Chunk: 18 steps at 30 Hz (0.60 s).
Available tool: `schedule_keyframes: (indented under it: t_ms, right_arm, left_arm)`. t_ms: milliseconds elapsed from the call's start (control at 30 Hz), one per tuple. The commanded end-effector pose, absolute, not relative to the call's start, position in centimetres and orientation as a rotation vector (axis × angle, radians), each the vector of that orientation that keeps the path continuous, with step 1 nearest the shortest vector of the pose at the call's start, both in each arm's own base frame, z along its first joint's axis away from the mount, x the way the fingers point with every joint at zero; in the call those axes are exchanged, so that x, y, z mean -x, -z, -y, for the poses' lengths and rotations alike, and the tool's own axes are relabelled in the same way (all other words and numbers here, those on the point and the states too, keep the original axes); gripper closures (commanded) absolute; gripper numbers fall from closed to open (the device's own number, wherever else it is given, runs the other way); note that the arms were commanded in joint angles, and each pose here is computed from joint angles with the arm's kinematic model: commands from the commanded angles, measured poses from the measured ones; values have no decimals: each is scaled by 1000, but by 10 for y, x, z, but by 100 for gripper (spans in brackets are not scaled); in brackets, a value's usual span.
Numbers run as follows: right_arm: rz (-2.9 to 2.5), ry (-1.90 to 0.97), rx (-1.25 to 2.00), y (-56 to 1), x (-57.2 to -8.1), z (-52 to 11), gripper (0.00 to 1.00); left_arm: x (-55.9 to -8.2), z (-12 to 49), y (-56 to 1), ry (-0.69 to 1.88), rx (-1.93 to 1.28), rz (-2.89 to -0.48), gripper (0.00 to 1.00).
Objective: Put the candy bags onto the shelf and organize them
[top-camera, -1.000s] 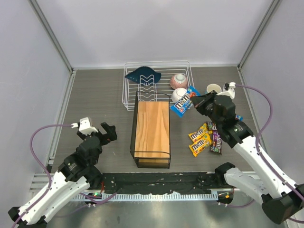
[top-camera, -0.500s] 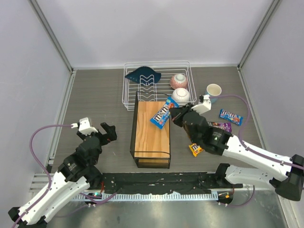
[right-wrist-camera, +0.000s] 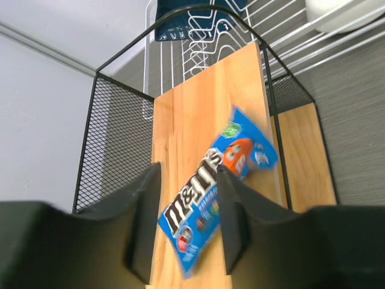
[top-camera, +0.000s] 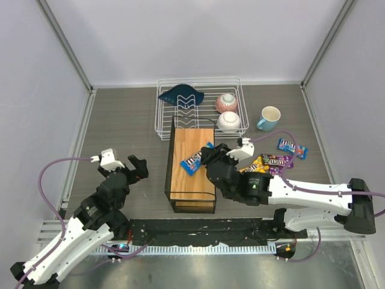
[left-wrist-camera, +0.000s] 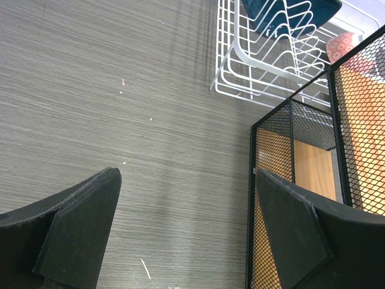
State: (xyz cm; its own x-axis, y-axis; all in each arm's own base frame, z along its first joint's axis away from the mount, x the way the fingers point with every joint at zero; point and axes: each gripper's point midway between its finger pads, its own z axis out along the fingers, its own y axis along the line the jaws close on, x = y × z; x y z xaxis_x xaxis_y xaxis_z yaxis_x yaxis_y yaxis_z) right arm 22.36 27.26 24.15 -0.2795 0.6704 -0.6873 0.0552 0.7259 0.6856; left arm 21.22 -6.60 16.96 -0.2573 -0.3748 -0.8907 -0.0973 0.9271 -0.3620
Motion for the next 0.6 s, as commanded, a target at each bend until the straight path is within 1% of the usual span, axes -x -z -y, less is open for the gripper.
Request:
schedule_keyframes:
  t_ms: [0,67,167,233,267,367,433,500,567]
  right_arm:
    - [-1615,-645,-700,-283,-229,-240,49]
    - [-1594,-612,-704,-288,-228,-223,43]
    - [-1532,-538,-737,-297,-225,-185,39]
    - [-1453,-510,-803,-308,-221,-150,39]
    - [-1447,-454,-792,-303,-218,-131,40]
    - [-1387,-399,-872,-300,-215,-78,40]
    - [-1415,-353,-891,-294,-214,-55,38]
    - [-1407,-228,-958,-288,-219,-23,37]
    - [-1476,-119,-938,-280,-223,-11,32]
  left_arm:
    - [-214,68,-186,303,366,-1788,0]
    - [-214,68,-186,306,366,-1788,0]
    - [-215,69,-185,306,364,-1789,0]
    - [-215,68,-185,303,366,-1788,0]
    - [-215,69,-185,305,365,-1789,0]
    - [-215,69,-185,309,364,-1787,0]
    - [-216,70,-185,309,364,-1787,0]
    - [-216,71,-184,312,359,-1789,0]
    - [-217,72,-184,313,356,-1793,0]
